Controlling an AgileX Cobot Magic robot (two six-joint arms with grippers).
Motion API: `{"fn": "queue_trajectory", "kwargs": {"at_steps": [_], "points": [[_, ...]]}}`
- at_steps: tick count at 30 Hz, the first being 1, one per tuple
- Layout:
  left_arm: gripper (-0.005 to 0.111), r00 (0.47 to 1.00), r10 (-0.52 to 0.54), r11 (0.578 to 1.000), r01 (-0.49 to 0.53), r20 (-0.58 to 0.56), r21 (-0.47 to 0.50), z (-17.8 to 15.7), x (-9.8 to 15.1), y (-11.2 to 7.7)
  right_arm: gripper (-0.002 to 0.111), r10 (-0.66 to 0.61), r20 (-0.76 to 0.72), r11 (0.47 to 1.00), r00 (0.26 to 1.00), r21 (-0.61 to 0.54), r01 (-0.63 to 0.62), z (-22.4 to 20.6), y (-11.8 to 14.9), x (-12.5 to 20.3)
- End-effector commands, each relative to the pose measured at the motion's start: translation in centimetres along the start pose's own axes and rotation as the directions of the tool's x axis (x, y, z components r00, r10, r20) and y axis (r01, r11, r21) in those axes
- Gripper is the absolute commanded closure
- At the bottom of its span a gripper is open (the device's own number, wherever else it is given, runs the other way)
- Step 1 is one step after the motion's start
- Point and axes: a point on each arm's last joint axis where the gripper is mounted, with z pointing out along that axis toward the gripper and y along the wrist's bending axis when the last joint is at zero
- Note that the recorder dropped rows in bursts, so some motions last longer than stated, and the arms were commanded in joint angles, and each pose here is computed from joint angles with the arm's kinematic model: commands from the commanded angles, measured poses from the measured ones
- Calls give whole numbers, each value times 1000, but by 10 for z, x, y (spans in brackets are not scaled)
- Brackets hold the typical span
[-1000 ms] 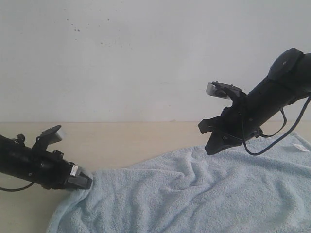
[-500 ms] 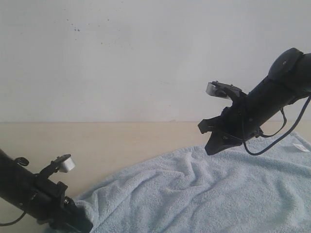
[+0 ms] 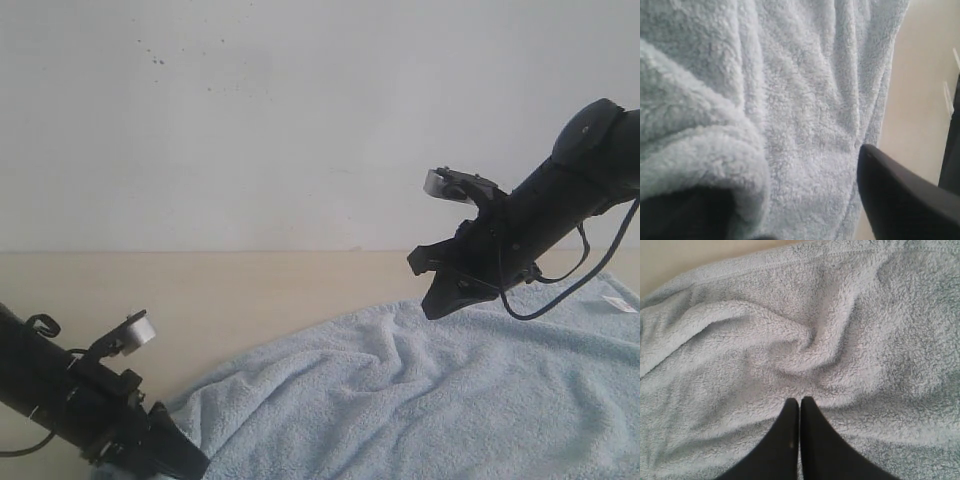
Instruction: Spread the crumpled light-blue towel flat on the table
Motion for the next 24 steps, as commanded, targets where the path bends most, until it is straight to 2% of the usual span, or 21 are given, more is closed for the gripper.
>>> {"fn": "queue_trajectory", "kwargs": {"at_steps": [1, 3, 6, 9, 12, 16, 24], "points": [[42, 995, -3, 1000, 5, 96, -27, -25, -20, -3, 108, -18, 14, 1000, 1000, 6, 18, -4, 3, -1], [42, 990, -33, 998, 40, 141, -53, -40, -27, -2, 108, -18, 17, 1000, 1000, 8, 18, -4, 2, -1], [43, 966, -175, 975, 197, 190, -104, -59, -28, 6, 108, -18, 17, 1000, 1000, 8, 18, -4, 2, -1], [43, 960, -227, 949, 256, 166, -184, -72, -20, 17, 108, -18, 17, 1000, 1000, 8, 18, -4, 2, -1], [43, 938, -272, 921, 318, 214, -223, -78, -17, 27, 108, -18, 17, 1000, 1000, 8, 18, -4, 2, -1], [43, 933, -273, 920, 325, 236, -218, -78, -19, 27, 108, -18, 19, 1000, 1000, 9, 18, -4, 2, -2], [43, 945, -245, 910, 301, 215, -286, -79, -17, 32, 108, -18, 19, 1000, 1000, 9, 18, -4, 2, -2]]}}
